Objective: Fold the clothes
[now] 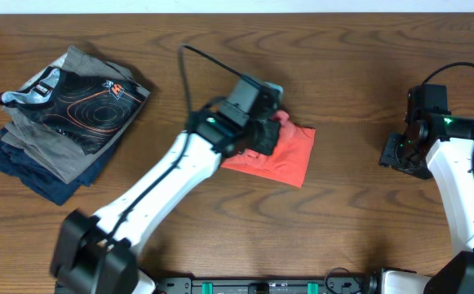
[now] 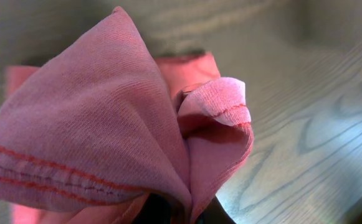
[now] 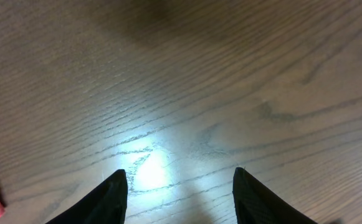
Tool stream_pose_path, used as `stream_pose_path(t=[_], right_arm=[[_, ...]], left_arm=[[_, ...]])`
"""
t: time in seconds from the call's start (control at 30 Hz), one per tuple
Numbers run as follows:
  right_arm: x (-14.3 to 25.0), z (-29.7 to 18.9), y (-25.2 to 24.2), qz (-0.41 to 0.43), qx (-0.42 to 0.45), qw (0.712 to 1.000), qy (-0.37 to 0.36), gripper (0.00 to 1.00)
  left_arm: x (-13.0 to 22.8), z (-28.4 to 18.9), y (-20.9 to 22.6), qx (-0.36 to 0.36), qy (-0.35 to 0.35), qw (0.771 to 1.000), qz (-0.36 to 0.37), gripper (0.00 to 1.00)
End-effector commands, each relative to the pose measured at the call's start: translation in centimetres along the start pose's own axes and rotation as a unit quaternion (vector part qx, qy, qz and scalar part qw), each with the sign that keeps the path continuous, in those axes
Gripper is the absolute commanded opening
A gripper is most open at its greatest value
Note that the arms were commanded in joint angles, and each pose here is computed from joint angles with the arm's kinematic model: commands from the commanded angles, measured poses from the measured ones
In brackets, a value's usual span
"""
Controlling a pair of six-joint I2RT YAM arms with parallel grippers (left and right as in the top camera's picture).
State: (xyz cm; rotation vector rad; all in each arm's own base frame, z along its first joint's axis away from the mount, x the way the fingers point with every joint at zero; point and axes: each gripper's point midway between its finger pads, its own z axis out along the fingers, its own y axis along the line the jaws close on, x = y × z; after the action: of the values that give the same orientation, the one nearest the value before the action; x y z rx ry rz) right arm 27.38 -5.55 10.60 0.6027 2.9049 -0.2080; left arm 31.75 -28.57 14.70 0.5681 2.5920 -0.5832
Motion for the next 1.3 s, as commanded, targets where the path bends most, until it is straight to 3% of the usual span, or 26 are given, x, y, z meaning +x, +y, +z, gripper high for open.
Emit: stream_pose_path(t=[0.0, 0.37, 0.7, 0.97, 1.27], right_arm=[[-0.5, -0.5, -0.3, -0.006, 0.004, 1.0, -0.01, 0.52], [-0.5, -0.5, -0.3, -0.006, 0.005, 1.0, -0.01, 0.52], [-0.5, -0.5, -0.3, -0.012, 0.005, 1.0, -0.01, 0.52], [-0.6, -0.5, -0.3, -0.015, 0.004, 1.0, -0.012, 0.52], [-0.6, -0.5, -0.3, -0.015, 0.004, 1.0, -0.012, 0.52]], left_arm=[[0.1, 1.8, -0.6, -0.006, 0.008, 1.0, 0.004, 0.06], [-0.8, 2.9, -1.0, -0.007, -0.011, 1.0, 0.0, 0.06], [-5.1, 1.2, 2.5, -0.096, -0.117, 0.985, -0.078, 0.06], [-6.0, 0.4, 4.6, -0.145, -0.161, 0.961, -0.17, 0.06], [-4.3, 2.3, 1.8, -0.104, -0.118, 0.976, -0.149, 0.06]])
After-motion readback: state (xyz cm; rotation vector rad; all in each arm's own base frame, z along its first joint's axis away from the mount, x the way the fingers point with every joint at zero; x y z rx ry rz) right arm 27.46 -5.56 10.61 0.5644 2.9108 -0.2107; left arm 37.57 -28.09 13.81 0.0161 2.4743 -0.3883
